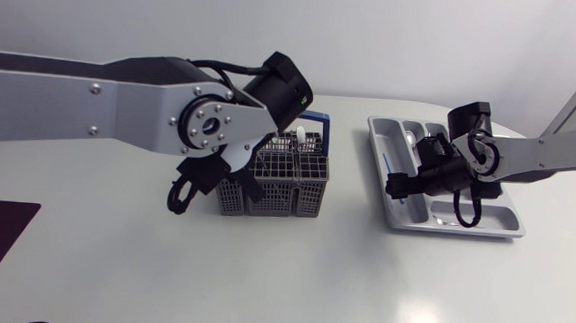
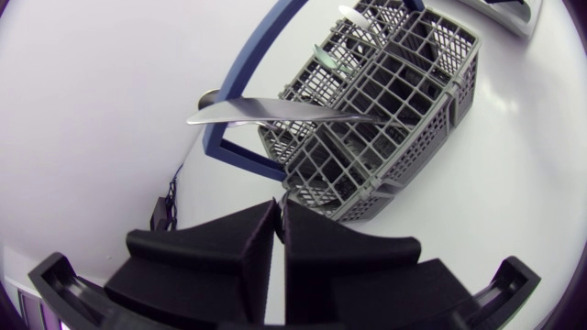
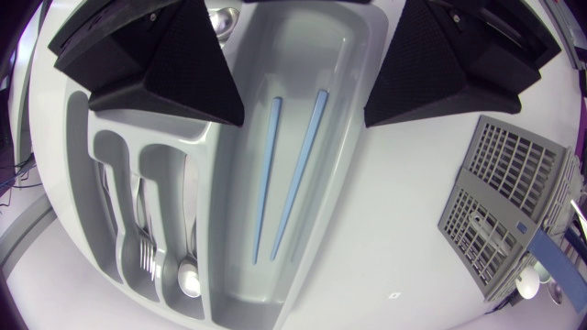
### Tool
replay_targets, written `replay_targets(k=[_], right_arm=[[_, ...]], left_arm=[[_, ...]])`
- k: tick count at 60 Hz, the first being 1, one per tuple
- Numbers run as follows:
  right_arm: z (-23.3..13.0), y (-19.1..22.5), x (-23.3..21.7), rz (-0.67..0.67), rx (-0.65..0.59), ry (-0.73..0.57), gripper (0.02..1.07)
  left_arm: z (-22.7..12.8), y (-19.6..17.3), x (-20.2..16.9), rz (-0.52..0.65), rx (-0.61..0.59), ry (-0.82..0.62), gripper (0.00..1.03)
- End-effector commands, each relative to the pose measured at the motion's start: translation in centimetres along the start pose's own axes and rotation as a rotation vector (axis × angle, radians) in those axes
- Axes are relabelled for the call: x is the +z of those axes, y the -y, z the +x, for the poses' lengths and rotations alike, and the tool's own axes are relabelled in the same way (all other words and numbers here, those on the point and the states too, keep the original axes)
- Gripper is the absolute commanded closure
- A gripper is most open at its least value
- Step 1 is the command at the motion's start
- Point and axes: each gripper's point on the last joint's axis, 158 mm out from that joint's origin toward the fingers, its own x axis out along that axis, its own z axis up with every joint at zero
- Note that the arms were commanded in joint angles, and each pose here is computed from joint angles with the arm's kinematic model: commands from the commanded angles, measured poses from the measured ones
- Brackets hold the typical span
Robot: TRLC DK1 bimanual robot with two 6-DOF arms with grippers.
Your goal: Unload the cutlery basket into the drawer organizer.
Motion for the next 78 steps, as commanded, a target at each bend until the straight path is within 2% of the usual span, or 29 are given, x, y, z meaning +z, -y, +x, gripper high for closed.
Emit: replay_targets(k=[1, 27, 34, 40, 44, 56, 66, 78], right_arm=[[-0.5, 0.1, -0.4, -0.016, -0.002, 0.006, 0.13], [-1.5, -0.1, 0.0, -0.021, -0.003, 0.024, 0.13], [-3.1, -0.5, 1.1, -0.039, 0.004, 0.071, 0.13], [-5.9, -2.3, 2.0, -0.083, 0.06, 0.138, 0.13], [-9.3, -5.3, 2.4, -0.178, 0.11, 0.224, 0.13], [-15.6, -13.3, 1.7, -0.393, 0.178, 0.387, 0.13], [-18.4, -18.0, 0.2, -0.526, 0.232, 0.472, 0.13], [-19.7, -20.5, -1.1, -0.597, 0.263, 0.561, 0.13]], left_arm=[[-1.7, -1.9, 1.0, -0.012, 0.025, 0.04, 0.99], [-6.8, -5.0, 2.1, -0.029, 0.0, 0.148, 0.99], [-8.4, -5.6, 2.1, -0.046, -0.026, 0.179, 0.99], [-9.8, -6.1, 2.0, -0.076, -0.074, 0.207, 0.99], [-11.2, -5.7, 2.1, -0.137, -0.212, 0.242, 0.99], [-10.5, -3.6, 2.9, -0.233, -0.444, 0.255, 0.99], [-9.8, -0.1, 4.0, -0.259, -0.62, 0.245, 0.99], [-8.7, 3.7, 5.3, -0.263, -0.758, 0.25, 0.99]])
